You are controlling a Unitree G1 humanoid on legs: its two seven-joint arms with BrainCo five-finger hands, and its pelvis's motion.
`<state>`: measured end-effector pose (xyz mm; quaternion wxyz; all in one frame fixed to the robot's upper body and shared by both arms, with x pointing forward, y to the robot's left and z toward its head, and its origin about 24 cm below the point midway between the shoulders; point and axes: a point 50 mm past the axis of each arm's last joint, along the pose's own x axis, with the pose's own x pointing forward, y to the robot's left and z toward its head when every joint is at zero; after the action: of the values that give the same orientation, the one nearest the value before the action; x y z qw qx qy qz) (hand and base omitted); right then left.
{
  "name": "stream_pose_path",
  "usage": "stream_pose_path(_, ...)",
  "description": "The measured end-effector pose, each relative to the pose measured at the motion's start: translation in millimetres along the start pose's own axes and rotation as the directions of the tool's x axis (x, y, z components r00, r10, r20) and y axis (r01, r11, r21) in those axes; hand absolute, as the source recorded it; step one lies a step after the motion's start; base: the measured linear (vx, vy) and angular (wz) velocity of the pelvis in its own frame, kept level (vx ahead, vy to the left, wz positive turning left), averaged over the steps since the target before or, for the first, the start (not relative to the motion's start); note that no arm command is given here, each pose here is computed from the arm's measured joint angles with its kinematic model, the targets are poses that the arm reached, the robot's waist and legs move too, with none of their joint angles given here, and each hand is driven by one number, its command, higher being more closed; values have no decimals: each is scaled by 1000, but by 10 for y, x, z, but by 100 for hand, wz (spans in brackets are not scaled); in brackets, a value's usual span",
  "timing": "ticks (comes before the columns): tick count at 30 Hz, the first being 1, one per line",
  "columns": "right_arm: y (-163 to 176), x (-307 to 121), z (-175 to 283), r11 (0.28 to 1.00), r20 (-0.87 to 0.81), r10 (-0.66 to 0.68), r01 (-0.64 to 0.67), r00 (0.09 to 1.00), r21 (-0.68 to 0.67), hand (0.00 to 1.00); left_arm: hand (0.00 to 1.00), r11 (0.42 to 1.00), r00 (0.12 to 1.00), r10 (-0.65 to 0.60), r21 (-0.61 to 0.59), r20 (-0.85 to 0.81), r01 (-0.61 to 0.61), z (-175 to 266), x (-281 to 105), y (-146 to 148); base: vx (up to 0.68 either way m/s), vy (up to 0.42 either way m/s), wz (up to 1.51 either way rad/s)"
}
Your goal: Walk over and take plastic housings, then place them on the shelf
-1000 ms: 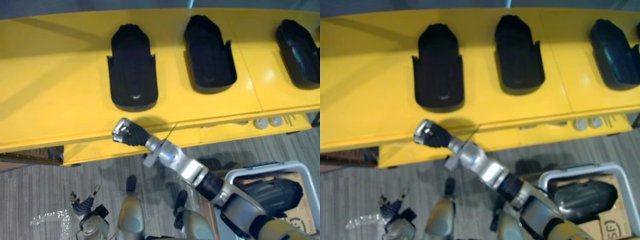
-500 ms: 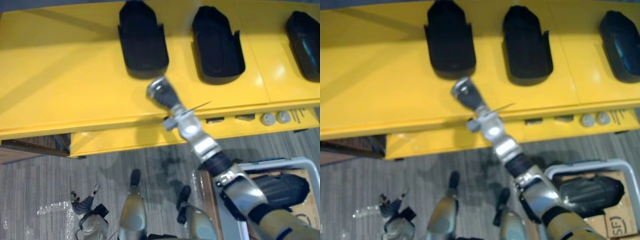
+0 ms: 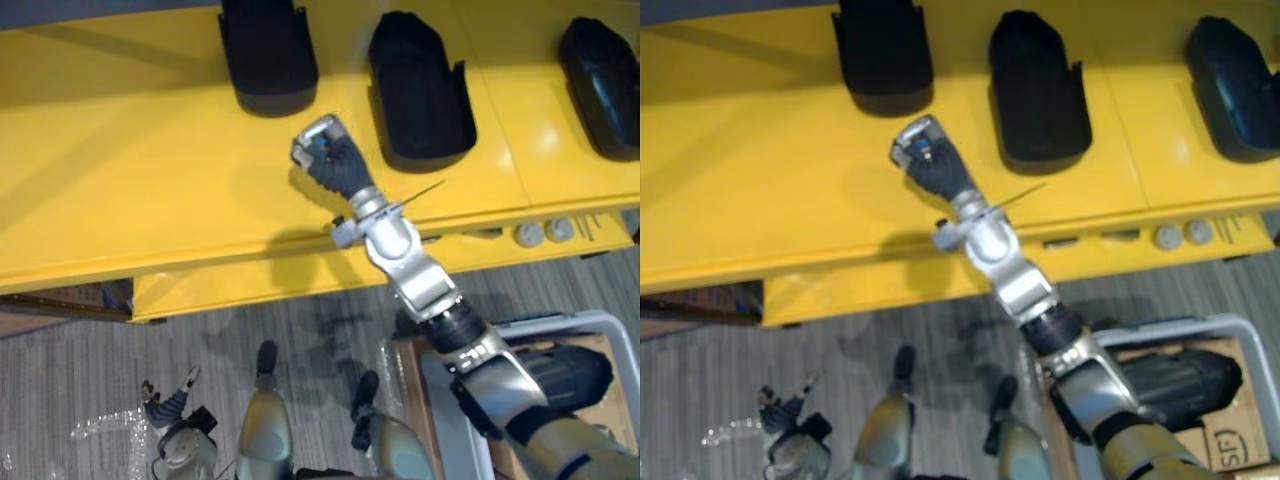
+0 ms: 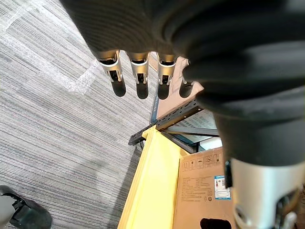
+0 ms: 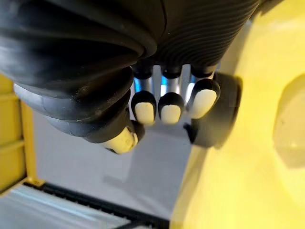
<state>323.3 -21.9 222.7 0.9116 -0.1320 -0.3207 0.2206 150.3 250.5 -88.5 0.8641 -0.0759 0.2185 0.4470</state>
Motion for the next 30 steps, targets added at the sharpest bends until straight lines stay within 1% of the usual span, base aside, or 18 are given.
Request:
stream_pose_path(3, 11, -14, -16, 1000, -6, -9, 9, 1000, 0, 0, 0, 1000, 1000, 1, 1, 0, -1, -3, 1, 4, -14, 5, -5)
stream_pose_path(5, -10, -15, -14, 998, 1, -41, 41, 999, -45, 0, 0, 1000, 1000, 2, 4, -5, -2, -15, 0, 8, 0, 0, 0)
stream_pose_path(6, -38, -15, -10, 992, 11, -70, 71, 997, -100, 0, 0, 1000, 1000, 2, 4, -5, -2, -14, 0, 8, 0, 0, 0)
stream_pose_path(7, -70, -15, -1, 976, 31, -93, 98, 995, -194, 0, 0, 1000, 1000, 2, 4, -4, -2, -14, 0, 8, 0, 0, 0)
stream_pose_path(8, -93, -13, 5, 961, 44, -101, 108, 994, -256, 0, 0, 1000, 1000, 2, 4, -4, -2, -14, 0, 8, 0, 0, 0)
stream_pose_path(9, -184, 11, -3, 902, 53, -105, 118, 993, -416, 0, 0, 1000, 1000, 1, 5, -4, -1, -14, 0, 7, 0, 0, 0)
stream_pose_path(10, -221, 30, -2, 880, 55, -102, 116, 993, -461, 0, 0, 1000, 1000, 1, 5, -3, -1, -10, 1, 8, 0, 0, 0)
stream_pose_path(12, -347, 115, 22, 804, 65, -96, 116, 993, -584, 0, 0, 1000, 1000, -1, 6, 0, 1, -4, 6, 12, 0, 0, 0)
stream_pose_path(13, -440, 176, 38, 745, 69, -93, 115, 993, -657, 0, 0, 1000, 1000, -6, 6, -1, 6, -6, 5, 7, 0, 0, 0)
stream_pose_path(14, -479, 210, 47, 717, 70, -89, 113, 994, -688, 0, 0, 1000, 1000, -7, 6, -2, 7, -7, 6, 8, 0, 0, 0)
stream_pose_path(17, -597, 347, 72, 571, 50, -51, 70, 997, -818, 0, 0, 1000, 1000, -11, 7, 0, 11, -2, 11, 11, 0, 0, 0)
stream_pose_path(18, -602, 366, 65, 548, 42, -40, 57, 998, -835, 0, 0, 1000, 1000, -11, 8, 1, 11, 1, 13, 13, 1, -6, 4)
stream_pose_path(20, -650, 394, 10, 471, 1, -15, 8, 1000, -882, 0, 0, 1000, 1000, -10, 12, 6, 10, 16, 26, 27, 3, -11, 8)
stream_pose_path(23, -718, 384, -68, 408, -60, -6, -53, 998, -911, 0, 0, 1000, 1000, -7, 22, 22, 6, 56, 62, 62, 5, -17, 7)
stream_pose_path(26, -727, 417, -112, 371, -123, 12, -119, 992, -921, 0, 0, 1000, 999, 8, 17, 32, -8, 93, 96, 105, 0, 0, 0)
stream_pose_path(30, -763, 492, -92, 325, -159, 13, -155, 987, -933, 0, 0, 1000, 999, 14, 9, 38, -15, 120, 116, 127, 0, -12, 13)
